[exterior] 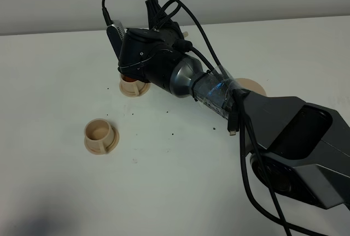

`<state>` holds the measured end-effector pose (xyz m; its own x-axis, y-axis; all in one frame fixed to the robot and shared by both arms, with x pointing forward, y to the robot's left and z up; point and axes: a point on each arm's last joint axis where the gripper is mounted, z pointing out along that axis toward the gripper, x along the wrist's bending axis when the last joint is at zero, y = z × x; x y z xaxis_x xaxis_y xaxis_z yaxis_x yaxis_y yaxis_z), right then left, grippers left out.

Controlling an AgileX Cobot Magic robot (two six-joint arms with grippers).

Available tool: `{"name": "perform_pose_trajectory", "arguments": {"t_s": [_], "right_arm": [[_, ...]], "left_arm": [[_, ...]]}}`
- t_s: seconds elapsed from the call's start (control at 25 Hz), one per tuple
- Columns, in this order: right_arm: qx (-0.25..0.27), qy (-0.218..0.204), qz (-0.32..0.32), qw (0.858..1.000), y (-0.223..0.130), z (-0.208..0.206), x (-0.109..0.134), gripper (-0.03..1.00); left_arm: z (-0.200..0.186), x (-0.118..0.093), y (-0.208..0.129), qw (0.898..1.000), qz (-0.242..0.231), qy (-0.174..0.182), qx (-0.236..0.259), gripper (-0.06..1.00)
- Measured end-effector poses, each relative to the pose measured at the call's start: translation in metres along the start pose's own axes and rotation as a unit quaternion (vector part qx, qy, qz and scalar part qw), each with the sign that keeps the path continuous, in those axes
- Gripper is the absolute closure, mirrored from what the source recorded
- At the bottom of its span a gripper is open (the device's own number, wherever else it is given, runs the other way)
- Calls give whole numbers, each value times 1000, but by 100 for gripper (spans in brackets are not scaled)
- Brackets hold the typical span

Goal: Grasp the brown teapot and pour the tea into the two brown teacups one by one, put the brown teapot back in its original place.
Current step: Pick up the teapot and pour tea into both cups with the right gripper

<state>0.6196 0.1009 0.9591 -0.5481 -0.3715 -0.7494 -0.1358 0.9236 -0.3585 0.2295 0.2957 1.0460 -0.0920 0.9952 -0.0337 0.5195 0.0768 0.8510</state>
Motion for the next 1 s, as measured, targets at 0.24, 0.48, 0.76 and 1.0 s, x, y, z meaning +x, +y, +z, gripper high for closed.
{"name": "perform_pose_trajectory", "arguments": {"t_s": [0.24,0.48,0.76,1.0], "right_arm": [[1,-1,-1,1000,0,0,0,84],[1,-1,-1,1000,0,0,0,84],[1,-1,-1,1000,0,0,0,84],[1,-1,-1,1000,0,0,0,84]], "left_arm": [[0,0,0,1000,0,0,0,66],[0,0,0,1000,0,0,0,66],[0,0,0,1000,0,0,0,66],[0,0,0,1000,0,0,0,66]]}}
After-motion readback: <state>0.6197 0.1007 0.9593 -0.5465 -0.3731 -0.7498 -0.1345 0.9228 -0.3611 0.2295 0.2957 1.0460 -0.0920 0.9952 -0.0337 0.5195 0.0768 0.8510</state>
